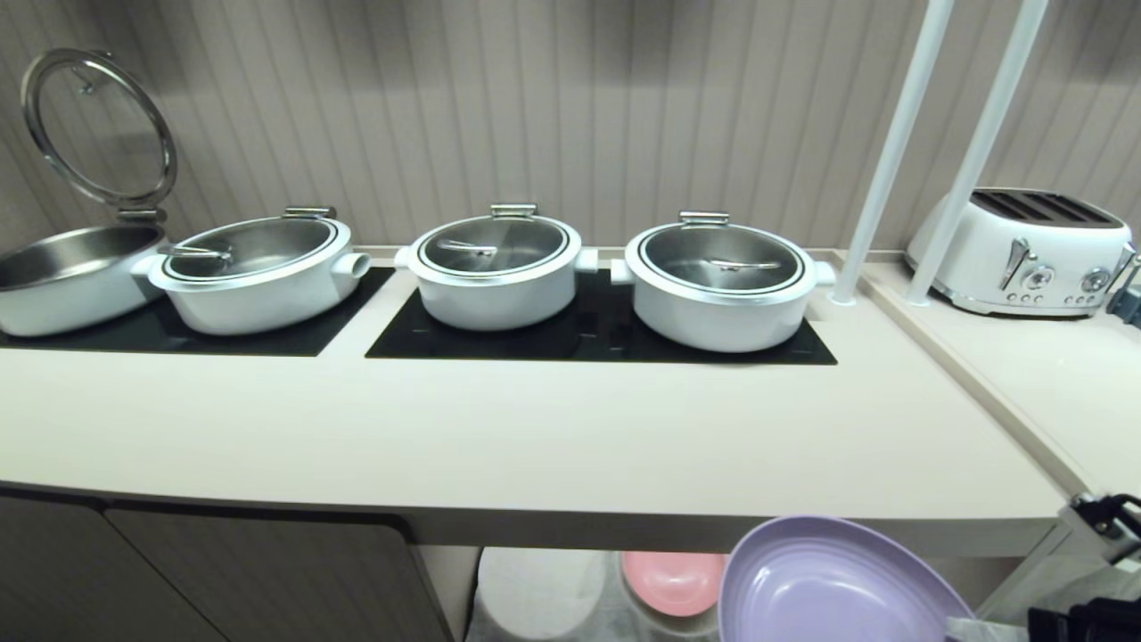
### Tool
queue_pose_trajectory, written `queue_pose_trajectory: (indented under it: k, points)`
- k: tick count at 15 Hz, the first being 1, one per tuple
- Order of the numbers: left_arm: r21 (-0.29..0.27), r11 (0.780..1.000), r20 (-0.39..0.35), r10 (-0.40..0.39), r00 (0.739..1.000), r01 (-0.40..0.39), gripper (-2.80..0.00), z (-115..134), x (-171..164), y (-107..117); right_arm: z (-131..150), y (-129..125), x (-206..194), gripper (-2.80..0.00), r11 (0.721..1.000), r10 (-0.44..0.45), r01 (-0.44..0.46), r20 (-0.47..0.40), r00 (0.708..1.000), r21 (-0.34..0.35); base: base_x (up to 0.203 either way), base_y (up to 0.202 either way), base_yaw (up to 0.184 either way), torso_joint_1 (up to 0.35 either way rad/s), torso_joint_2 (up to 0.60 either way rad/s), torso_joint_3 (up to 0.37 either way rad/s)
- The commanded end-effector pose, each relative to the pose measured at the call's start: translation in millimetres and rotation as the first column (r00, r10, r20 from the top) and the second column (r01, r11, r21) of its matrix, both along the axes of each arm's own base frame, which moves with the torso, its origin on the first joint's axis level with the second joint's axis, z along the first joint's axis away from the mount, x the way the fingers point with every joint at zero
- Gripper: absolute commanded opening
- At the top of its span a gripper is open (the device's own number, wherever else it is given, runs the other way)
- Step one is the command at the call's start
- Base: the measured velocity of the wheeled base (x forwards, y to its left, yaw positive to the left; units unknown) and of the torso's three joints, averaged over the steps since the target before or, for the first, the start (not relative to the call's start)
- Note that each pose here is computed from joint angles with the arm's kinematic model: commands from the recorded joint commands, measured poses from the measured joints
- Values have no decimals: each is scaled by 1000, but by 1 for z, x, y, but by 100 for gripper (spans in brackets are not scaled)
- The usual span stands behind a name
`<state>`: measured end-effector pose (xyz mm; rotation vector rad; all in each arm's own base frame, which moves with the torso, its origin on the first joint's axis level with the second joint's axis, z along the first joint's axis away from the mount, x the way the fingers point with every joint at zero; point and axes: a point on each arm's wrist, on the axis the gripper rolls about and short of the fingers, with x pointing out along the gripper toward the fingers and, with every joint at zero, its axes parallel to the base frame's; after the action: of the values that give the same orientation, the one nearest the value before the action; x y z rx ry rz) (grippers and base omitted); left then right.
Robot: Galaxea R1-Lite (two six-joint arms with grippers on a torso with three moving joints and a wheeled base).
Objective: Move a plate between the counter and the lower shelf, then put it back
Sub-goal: Put the plate
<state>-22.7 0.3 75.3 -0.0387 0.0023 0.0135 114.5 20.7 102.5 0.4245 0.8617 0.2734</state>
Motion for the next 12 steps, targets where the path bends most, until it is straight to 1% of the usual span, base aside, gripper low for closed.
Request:
queue_pose_trajectory:
  k: [1,12]
  points:
    - [-1,1000,0,2,1000,-2,-280,0,0,0,0,0,0,-280,1000,1,-1,-1,1000,3,0,-194,-1,2,2,3]
    - [-1,1000,0,0,1000,0,-280,0,0,0,-1,0,-1,-280,1000,1,-1,-6,1000,2,0,-194,2,1,1,2]
